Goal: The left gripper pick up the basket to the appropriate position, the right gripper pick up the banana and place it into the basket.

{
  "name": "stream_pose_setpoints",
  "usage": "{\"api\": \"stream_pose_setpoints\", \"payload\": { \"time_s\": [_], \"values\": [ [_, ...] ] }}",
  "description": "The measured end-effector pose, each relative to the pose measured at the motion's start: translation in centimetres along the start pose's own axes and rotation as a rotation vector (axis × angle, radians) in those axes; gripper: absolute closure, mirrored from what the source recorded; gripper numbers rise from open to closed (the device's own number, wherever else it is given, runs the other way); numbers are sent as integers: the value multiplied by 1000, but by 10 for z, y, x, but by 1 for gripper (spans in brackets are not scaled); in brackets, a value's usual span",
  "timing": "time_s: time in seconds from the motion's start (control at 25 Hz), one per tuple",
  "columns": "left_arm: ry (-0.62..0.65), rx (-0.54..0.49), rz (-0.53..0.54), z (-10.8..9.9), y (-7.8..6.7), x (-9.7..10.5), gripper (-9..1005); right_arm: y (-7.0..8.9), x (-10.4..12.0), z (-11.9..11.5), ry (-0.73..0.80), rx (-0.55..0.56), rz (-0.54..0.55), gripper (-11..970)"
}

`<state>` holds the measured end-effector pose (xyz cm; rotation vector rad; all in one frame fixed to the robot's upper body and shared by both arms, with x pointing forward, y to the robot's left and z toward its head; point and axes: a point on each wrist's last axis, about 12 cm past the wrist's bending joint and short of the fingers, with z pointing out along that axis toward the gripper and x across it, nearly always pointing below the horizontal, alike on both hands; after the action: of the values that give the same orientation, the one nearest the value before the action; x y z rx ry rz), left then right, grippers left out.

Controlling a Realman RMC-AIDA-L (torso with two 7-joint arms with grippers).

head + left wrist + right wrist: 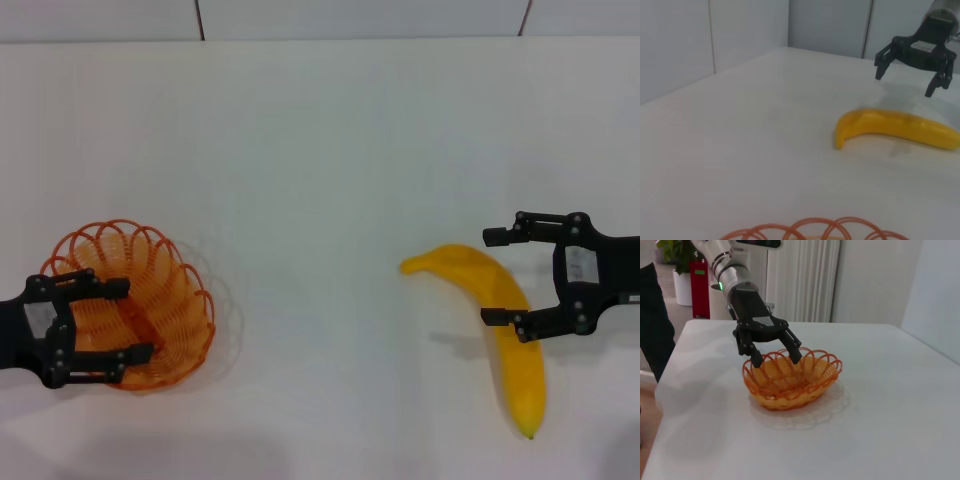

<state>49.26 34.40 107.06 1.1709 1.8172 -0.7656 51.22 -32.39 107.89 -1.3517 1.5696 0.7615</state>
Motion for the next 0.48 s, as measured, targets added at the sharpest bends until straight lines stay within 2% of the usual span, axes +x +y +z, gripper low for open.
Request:
{"api": "stream_pose_setpoints", "payload": {
  "time_s": [0.48],
  "values": [
    [-4, -2, 0, 0, 0, -1, 116, 1, 1, 2, 1, 1, 2, 73]
  ]
}}
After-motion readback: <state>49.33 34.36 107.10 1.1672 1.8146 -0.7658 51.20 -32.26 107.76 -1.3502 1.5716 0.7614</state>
